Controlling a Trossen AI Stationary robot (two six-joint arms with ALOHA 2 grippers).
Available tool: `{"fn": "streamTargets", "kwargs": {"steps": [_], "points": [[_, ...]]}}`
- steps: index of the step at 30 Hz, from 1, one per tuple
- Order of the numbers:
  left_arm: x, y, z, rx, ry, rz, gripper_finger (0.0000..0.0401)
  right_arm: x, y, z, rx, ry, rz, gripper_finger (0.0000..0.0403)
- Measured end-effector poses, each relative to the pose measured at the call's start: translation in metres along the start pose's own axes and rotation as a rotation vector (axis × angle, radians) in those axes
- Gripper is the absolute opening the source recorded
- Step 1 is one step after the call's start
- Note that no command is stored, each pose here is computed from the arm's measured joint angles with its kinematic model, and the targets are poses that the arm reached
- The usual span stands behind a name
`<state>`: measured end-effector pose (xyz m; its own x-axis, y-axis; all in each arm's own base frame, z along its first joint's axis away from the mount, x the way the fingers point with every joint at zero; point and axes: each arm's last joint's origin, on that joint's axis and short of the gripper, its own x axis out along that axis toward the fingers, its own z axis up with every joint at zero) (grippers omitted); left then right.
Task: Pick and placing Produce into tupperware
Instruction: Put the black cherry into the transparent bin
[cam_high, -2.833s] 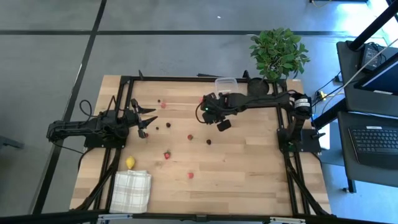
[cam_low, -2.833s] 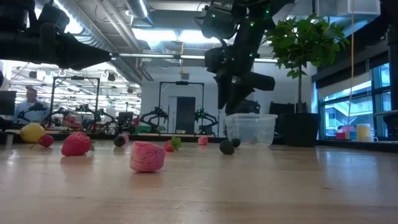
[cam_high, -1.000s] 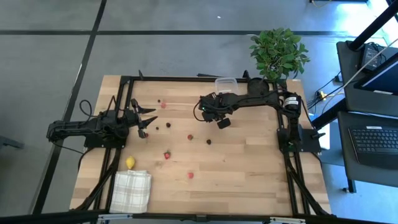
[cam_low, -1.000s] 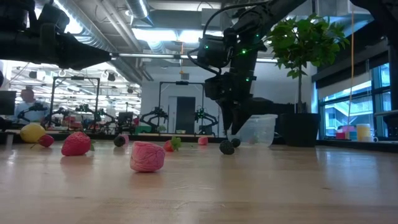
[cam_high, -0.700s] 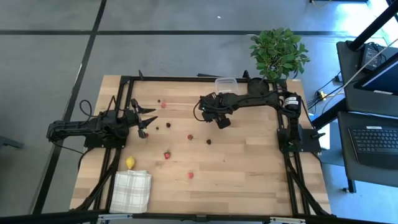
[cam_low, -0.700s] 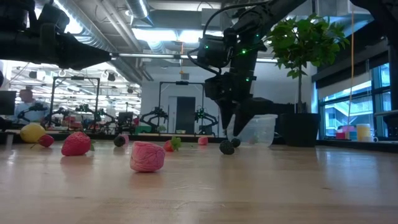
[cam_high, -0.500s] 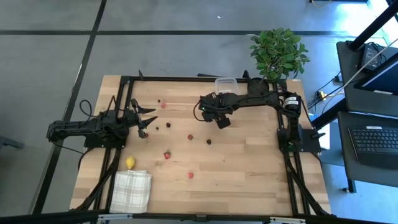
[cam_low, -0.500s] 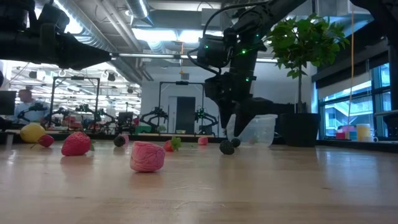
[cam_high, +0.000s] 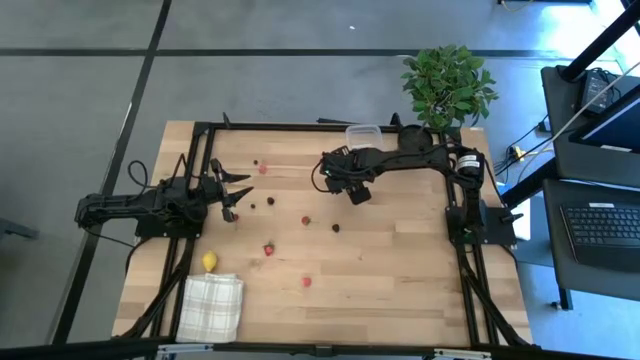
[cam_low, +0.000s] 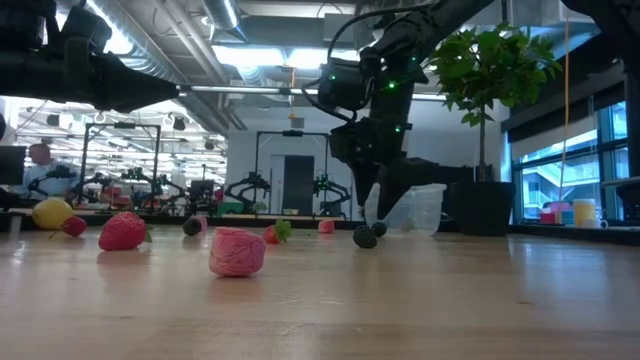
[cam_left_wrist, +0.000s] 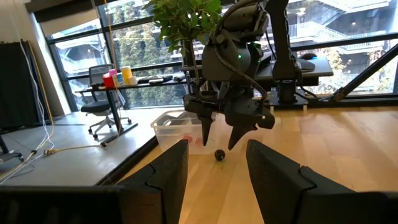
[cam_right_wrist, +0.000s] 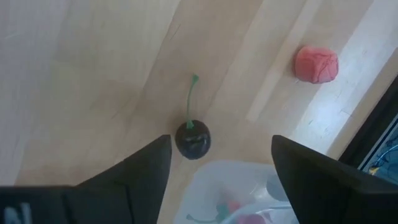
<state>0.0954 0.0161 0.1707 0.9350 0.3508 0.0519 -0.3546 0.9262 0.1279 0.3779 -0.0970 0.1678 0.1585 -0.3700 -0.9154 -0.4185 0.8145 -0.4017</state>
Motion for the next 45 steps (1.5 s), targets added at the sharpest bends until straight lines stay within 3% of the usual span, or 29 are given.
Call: {"fn": "streamTargets", "kwargs": {"steps": [17,27,37,45], "points": [[0.0,0.0,0.0,0.0,0.0,0.0,0.0157,0.0,0.0,0.001,0.002,-0.006,-0.003,0.0277],[0.0,0.0,0.0,-0.001,0.0,0.0,0.0157,0.025,0.009,0.004,-0.025,0.048,0.057,0.0277],[0.0,0.0,0.0,-0.001,0.0,0.0,0.0157,0.03,0.01,0.003,-0.028,0.069,0.063,0.0277],[0.0,0.0,0.0,-0.001,0.0,0.0,0.0157,0.031,0.011,0.001,0.013,0.115,0.048,0.0245]]}}
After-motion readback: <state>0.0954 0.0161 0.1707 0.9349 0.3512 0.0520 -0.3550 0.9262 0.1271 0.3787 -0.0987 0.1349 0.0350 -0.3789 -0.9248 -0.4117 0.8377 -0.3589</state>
